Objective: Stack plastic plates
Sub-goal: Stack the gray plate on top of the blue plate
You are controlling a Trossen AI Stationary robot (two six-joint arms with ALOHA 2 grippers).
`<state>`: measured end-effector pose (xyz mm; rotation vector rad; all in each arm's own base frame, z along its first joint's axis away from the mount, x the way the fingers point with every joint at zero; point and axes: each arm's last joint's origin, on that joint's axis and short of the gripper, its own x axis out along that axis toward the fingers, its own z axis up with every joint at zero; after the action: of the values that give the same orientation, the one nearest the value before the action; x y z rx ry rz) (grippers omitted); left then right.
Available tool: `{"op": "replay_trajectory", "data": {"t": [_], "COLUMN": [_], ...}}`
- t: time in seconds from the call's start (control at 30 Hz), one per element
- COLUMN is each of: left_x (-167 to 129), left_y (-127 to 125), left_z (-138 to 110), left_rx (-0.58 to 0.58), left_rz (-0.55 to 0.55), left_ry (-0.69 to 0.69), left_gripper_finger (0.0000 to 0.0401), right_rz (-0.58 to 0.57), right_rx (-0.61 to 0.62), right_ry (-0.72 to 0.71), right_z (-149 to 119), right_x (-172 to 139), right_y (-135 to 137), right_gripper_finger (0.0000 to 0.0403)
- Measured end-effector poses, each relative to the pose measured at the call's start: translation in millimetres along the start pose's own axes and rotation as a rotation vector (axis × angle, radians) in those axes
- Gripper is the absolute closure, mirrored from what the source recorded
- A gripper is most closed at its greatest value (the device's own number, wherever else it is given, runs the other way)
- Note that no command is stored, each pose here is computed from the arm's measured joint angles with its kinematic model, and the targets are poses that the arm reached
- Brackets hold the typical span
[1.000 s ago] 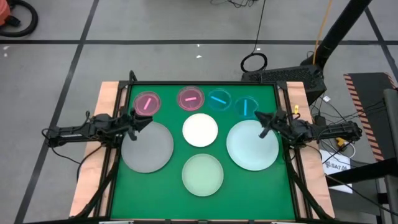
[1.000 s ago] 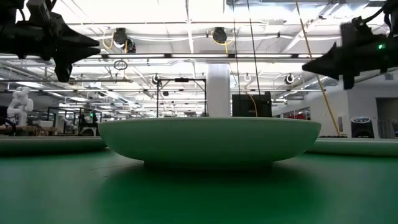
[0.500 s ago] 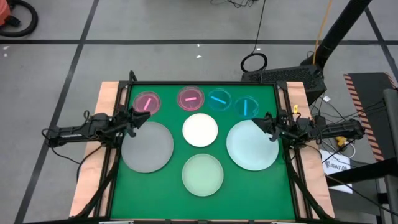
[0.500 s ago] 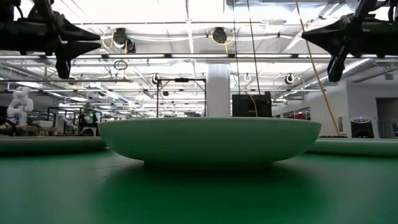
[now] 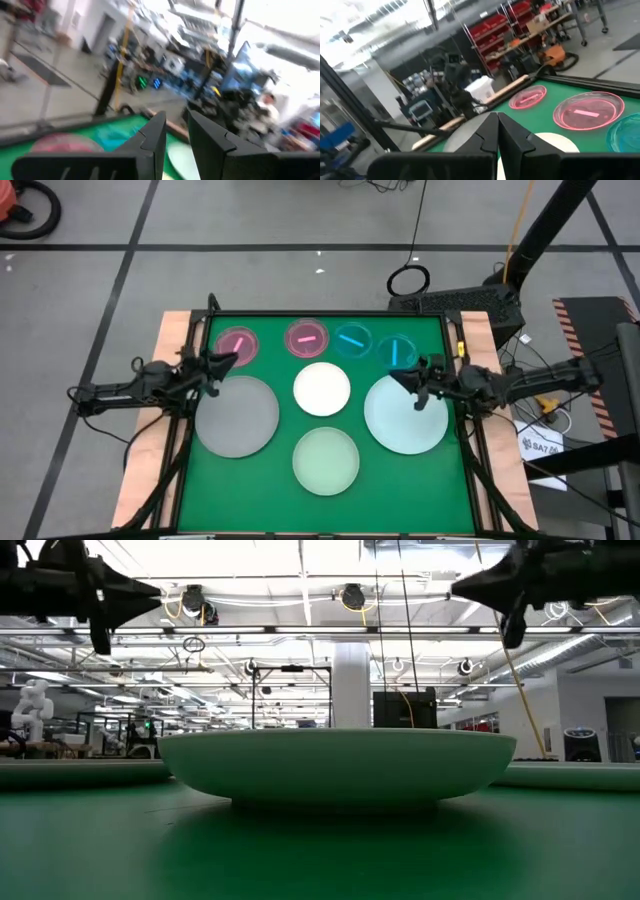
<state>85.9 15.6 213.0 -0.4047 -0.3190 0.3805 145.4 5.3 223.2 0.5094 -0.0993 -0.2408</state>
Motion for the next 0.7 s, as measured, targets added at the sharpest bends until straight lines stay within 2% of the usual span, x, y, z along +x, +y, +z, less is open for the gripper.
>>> {"op": "replay_trajectory", "data": {"t": [0.13,0.37,0.7], "left_x": [-0.6,-3.8,-4.1], "left_y": [-2.0,-6.8,-6.4], "left_z": [10.8,26.7,27.8], "left_rx": [0.04,0.218,0.473], "left_rz": [0.026,0.009,0.067], "left_ry": [-0.12,-0.275,-0.284], "left_gripper_finger": [0.0313,0.0313,0.0313], "right_rz": [-0.041,-0.097,-0.132], "right_rx": [-0.033,-0.131,-0.249], "right_ry": [0.076,0.188,0.284], "right_z": [8.9,23.0,19.8], "right_x": [15.4,49.5,110.1], "right_y": [11.6,34.1,58.7], "right_gripper_finger": [0.0403,0.0403,0.0403]}}
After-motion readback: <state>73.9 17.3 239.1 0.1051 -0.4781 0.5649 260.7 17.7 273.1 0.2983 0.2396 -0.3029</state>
